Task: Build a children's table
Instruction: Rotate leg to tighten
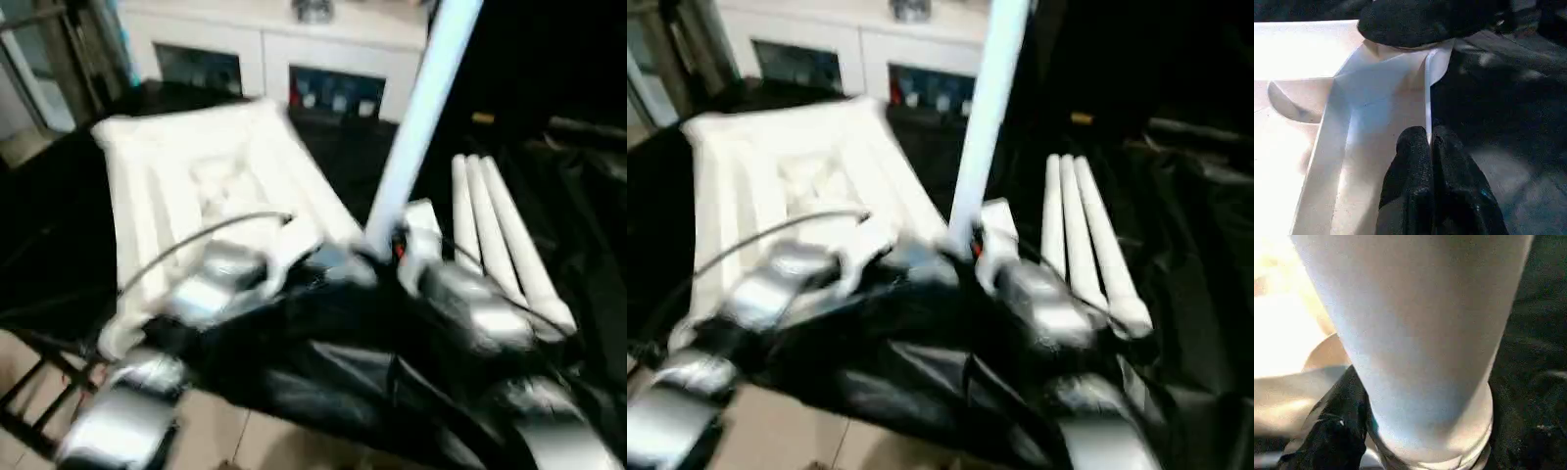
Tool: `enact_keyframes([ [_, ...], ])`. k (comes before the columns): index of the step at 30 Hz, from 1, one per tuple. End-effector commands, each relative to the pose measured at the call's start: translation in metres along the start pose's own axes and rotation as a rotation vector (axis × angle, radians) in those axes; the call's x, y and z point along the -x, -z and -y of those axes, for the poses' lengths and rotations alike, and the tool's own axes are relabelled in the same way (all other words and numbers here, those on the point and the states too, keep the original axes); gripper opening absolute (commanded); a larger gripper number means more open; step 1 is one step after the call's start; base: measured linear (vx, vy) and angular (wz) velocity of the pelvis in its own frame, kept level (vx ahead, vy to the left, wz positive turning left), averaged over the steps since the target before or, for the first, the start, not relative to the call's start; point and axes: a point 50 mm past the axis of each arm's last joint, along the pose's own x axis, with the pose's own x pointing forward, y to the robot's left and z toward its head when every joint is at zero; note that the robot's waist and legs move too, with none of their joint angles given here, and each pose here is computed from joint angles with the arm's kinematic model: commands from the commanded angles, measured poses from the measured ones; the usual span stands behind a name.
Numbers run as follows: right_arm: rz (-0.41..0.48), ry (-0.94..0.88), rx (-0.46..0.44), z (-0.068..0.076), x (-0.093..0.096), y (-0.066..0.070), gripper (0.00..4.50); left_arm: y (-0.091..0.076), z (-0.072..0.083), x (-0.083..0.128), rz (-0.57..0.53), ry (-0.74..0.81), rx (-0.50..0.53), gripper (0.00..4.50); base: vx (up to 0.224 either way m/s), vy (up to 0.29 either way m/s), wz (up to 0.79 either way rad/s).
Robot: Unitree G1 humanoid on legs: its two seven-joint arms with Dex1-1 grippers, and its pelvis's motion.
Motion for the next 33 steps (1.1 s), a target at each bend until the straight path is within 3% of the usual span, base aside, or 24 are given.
enact_keyframes([
  [1, -0.085, -0.064, -0.017, -0.023, -0.006, 0.022, 3.16, -0.032, 0.008, -0.009, 0.114, 0.016, -0.05, 0.0, 0.0, 0.0, 0.0],
  [4, -0.068, -0.133, -0.025, -0.033, -0.009, 0.019, 3.5, -0.032, 0.013, -0.011, 0.125, 0.04, -0.073, 0.0, 0.0, 0.0, 0.0],
  [10, -0.034, -0.189, 0.032, -0.026, -0.005, 0.014, 4.05, -0.024, 0.015, -0.005, 0.122, 0.101, -0.091, 0.0, 0.0, 0.0, 0.0],
  [13, -0.017, -0.267, 0.078, -0.023, 0.001, 0.012, 4.05, -0.021, 0.016, 0.0, 0.126, 0.147, -0.108, 0.0, 0.0, 0.0, 0.0],
  [17, -0.013, -0.483, 0.176, -0.014, 0.024, 0.011, 4.05, -0.013, 0.022, 0.014, 0.142, 0.3, -0.164, 0.0, 0.0, 0.0, 0.0],
  [21, -0.075, -0.628, 0.256, -0.001, 0.048, 0.012, 4.05, 0.001, 0.02, 0.027, 0.078, 0.388, -0.191, 0.0, 0.0, 0.0, 0.0],
  [27, -0.116, -0.719, 0.259, 0.004, 0.062, 0.009, 4.05, 0.006, 0.017, 0.036, 0.062, 0.436, -0.197, 0.0, 0.0, 0.0, 0.0],
  [32, -0.157, -0.781, 0.245, 0.003, 0.07, 0.01, 3.65, 0.008, 0.013, 0.044, 0.046, 0.475, -0.197, 0.0, 0.0, 0.0, 0.0],
  [33, -0.16, -0.784, 0.242, 0.002, 0.07, 0.011, 3.37, 0.008, 0.013, 0.044, 0.046, 0.474, -0.198, 0.0, 0.0, 0.0, 0.0],
])
